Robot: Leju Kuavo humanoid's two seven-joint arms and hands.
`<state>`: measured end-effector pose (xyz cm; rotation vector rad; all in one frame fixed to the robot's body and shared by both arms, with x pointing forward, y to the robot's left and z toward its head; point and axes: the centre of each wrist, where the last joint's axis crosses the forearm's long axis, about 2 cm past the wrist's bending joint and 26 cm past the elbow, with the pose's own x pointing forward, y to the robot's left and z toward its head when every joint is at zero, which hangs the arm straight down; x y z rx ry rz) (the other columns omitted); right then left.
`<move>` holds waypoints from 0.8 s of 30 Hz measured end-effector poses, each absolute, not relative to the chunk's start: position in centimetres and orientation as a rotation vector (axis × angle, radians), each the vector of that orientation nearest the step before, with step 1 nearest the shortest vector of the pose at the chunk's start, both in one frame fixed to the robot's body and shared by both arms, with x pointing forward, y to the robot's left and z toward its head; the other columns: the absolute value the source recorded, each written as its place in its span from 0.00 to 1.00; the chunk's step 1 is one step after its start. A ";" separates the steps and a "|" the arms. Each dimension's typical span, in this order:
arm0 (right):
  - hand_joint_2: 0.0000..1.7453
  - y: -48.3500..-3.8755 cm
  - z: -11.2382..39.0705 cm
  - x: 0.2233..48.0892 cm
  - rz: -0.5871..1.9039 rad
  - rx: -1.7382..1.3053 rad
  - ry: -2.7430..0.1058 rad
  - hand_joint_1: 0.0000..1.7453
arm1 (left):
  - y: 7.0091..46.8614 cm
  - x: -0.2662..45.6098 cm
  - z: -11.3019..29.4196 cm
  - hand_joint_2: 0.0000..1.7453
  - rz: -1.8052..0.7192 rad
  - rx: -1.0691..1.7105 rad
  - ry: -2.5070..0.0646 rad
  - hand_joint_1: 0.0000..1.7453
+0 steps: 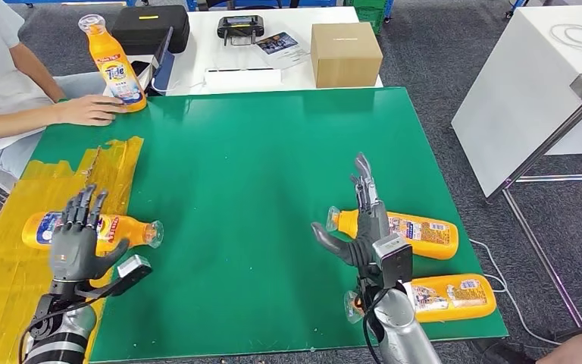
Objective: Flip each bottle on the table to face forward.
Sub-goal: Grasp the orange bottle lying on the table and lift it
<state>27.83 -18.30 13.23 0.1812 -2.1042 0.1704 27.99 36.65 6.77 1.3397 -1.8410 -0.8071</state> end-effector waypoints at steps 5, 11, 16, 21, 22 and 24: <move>1.00 -19.0 13.1 27.5 0.220 0.029 -2.109 0.00 | 34.1 26.9 8.2 1.00 -0.518 1.259 -1.996 0.00; 1.00 -20.4 13.6 27.6 0.389 -0.334 -2.052 0.00 | 30.3 25.7 9.3 1.00 -0.340 1.050 -2.115 0.00; 1.00 -21.7 13.6 27.9 0.539 -0.538 -1.946 0.00 | 27.9 25.2 9.7 1.00 -0.303 0.906 -2.122 0.00; 1.00 -23.4 13.3 28.4 0.765 -0.764 -1.785 0.00 | 25.2 25.0 10.7 1.00 -0.286 0.778 -2.105 0.00; 1.00 -23.8 13.1 28.5 0.808 -0.793 -1.749 0.00 | 24.7 25.0 10.9 1.00 -0.286 0.761 -2.106 0.00; 1.00 -24.6 12.8 28.8 0.891 -0.834 -1.680 0.00 | 23.7 25.0 11.3 1.00 -0.289 0.728 -2.118 0.00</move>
